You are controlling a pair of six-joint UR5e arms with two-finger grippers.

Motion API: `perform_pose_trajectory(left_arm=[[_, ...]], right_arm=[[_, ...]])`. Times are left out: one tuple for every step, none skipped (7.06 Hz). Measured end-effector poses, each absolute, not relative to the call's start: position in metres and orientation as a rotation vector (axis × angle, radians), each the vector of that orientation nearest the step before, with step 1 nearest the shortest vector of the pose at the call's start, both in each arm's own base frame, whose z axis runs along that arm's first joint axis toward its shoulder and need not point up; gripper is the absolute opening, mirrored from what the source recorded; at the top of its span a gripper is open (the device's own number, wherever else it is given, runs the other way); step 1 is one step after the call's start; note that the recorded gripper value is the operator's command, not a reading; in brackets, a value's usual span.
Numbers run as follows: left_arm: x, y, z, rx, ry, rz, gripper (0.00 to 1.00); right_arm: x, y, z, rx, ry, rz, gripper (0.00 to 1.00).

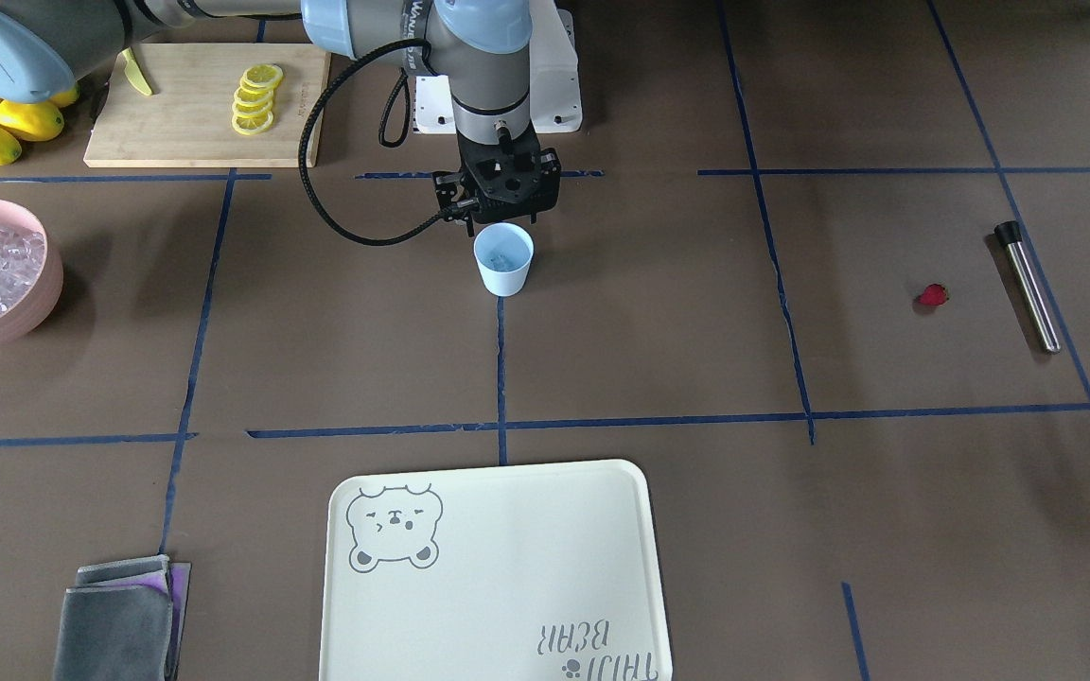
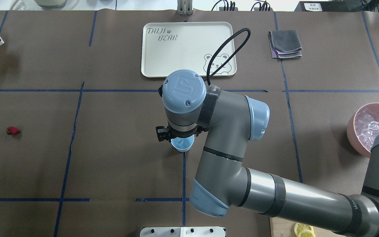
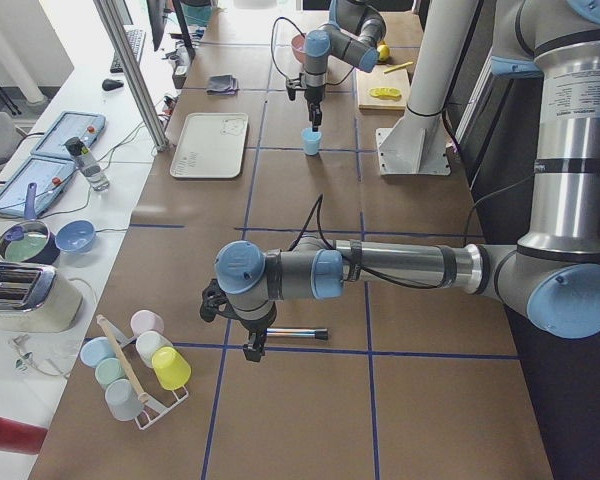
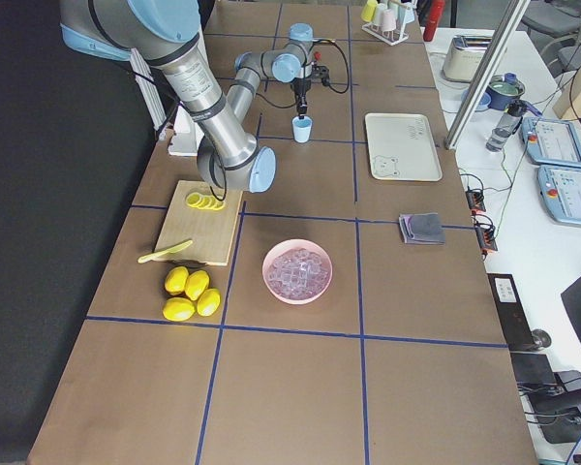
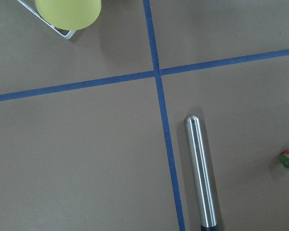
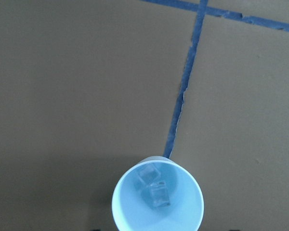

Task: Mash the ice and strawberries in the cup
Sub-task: 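Open the right gripper to drop the ice cube into the cup, then move the right gripper back over the pink bowl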

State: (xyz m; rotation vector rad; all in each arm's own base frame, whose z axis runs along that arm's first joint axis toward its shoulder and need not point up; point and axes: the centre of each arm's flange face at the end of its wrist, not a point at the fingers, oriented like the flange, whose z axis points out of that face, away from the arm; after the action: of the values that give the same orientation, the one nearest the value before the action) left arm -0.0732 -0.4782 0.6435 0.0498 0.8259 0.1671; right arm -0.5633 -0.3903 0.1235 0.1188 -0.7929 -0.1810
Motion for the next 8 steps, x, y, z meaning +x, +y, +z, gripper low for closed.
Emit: perform_pose_trajectory(left_arm=[[-0.073, -0.478, 0.643, 0.050, 0.826, 0.167, 1.00], [-0.073, -0.478, 0.643, 0.050, 0.826, 0.166, 1.00], [-0.073, -0.478, 0.643, 0.050, 0.826, 0.166, 1.00], [-0.073, -0.479, 0.643, 0.051, 0.826, 0.167, 1.00], [-0.073, -0.479, 0.642, 0.052, 0.826, 0.168, 1.00], [-0.073, -0.480, 0.642, 0.053, 0.826, 0.168, 1.00], [-0.073, -0.480, 0.640, 0.056, 0.825, 0.168, 1.00], [-0.074, -0.480, 0.638, 0.059, 0.825, 0.168, 1.00]], right_arm=[[-0.538, -0.404, 0.126, 0.126, -0.786, -0.154, 0.99], [-0.500, -0.415, 0.141, 0.141, -0.773, -0.136, 0.99], [-0.449, -0.422, 0.164, 0.173, -0.763, -0.145, 0.99], [-0.398, -0.429, 0.191, 0.190, -0.758, -0.152, 0.99], [-0.346, -0.441, 0.227, 0.179, -0.763, -0.152, 0.99], [-0.295, -0.453, 0.272, 0.178, -0.774, -0.180, 0.99], [-0.248, -0.458, 0.322, 0.187, -0.773, -0.211, 0.99], [-0.210, -0.454, 0.368, 0.180, -0.759, -0.210, 0.99]])
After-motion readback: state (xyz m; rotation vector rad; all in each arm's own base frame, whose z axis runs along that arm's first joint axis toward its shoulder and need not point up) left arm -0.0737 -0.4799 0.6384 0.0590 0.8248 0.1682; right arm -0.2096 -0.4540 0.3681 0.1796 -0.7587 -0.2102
